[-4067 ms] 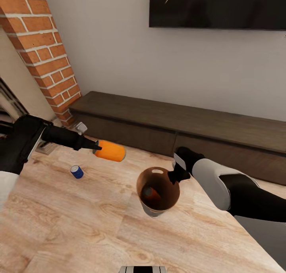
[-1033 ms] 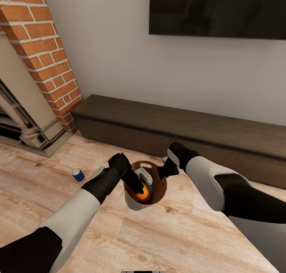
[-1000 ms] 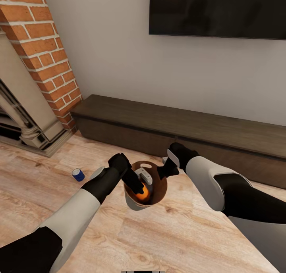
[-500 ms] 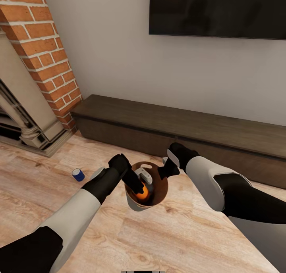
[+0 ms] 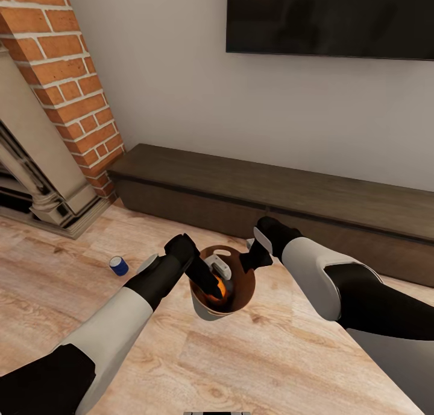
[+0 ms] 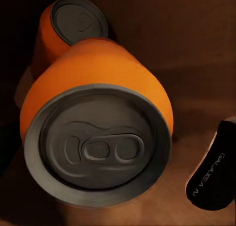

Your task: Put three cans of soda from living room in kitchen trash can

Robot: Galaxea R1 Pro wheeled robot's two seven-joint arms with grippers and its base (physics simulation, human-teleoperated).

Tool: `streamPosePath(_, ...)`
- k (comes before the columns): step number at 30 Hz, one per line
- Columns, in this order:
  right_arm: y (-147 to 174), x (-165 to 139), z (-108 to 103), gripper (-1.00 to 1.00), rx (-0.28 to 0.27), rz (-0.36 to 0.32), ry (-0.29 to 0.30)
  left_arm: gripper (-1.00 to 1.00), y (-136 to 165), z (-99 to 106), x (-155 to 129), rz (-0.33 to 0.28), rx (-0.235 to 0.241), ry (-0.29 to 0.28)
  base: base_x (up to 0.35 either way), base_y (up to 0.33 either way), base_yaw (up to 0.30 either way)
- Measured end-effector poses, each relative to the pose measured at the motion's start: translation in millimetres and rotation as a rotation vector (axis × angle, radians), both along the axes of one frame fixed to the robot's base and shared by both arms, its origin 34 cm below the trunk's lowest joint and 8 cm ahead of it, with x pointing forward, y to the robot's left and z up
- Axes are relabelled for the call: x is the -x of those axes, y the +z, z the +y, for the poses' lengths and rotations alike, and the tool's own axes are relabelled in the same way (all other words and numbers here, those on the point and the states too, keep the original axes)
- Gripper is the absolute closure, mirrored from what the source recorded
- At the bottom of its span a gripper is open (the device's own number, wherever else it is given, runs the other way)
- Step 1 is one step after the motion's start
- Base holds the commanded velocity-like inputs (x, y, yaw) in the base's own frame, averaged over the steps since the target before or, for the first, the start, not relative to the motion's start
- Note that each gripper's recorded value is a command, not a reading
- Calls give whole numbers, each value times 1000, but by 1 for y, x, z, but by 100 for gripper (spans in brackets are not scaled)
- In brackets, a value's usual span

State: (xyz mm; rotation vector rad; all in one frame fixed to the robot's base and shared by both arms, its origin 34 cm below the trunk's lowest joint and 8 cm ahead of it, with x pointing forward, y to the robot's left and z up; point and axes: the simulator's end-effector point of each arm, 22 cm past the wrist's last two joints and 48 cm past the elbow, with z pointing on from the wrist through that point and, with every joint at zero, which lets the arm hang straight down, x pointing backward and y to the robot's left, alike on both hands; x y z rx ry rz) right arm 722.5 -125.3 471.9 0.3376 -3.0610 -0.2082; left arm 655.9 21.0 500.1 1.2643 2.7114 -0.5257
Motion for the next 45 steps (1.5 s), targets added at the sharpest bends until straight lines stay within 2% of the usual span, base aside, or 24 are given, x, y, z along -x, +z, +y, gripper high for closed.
streamPosePath(18, 0, 1, 3, 100, -13, 4, -9, -100, 4, 1, -2, 2, 18, 8, 0, 0, 0)
streamPosePath(19, 0, 1, 5, 100, -22, 5, -15, -100, 6, 3, -4, -4, 20, 9, 0, 0, 0)
streamPosePath(21, 1, 2, 9, 100, -38, 10, -26, -100, 16, 3, -14, -60, 17, -11, 0, 0, 0)
streamPosePath(25, 0, 1, 3, 100, -13, 5, -9, -100, 47, -14, -19, -96, 95, -39, 0, 0, 0)
streamPosePath(26, -1, 1, 1, 100, -3, 3, -3, -100, 58, -19, -18, -99, 130, -52, 0, 0, 0)
streamPosePath(28, -2, 2, -1, 100, 5, 2, 2, -100, 75, -17, -14, -98, 187, -64, 0, 0, 0)
streamPosePath(30, -1, 2, 1, 100, -4, 5, -6, -100, 87, -10, -15, -110, 219, -59, 0, 0, 0)
streamPosePath(35, -2, 4, 3, 100, -15, 11, -16, -100, 120, 29, -23, -121, 324, 5, 0, 0, 0)
streamPosePath(38, -4, 5, 0, 100, 0, 9, -7, -100, 137, 69, -30, -128, 383, 78, 0, 0, 0)
streamPosePath(40, -4, 5, -2, 100, 7, 8, -3, -100, 147, 114, -47, -175, 418, 166, 0, 0, 0)
streamPosePath(42, -4, 4, -2, 100, 7, 7, -4, -100, 150, 140, -56, -211, 434, 217, 0, 0, 0)
streamPosePath(43, -4, 5, -1, 100, 5, 8, -5, -100, 151, 163, -63, -237, 449, 270, 0, 0, 0)
streamPosePath(44, -4, 5, -1, 100, 3, 8, -7, -100, 151, 176, -66, -248, 459, 303, 0, 0, 0)
streamPosePath(45, -4, 5, 0, 100, 1, 9, -8, -100, 144, 199, -68, -252, 471, 367, 0, 0, 0)
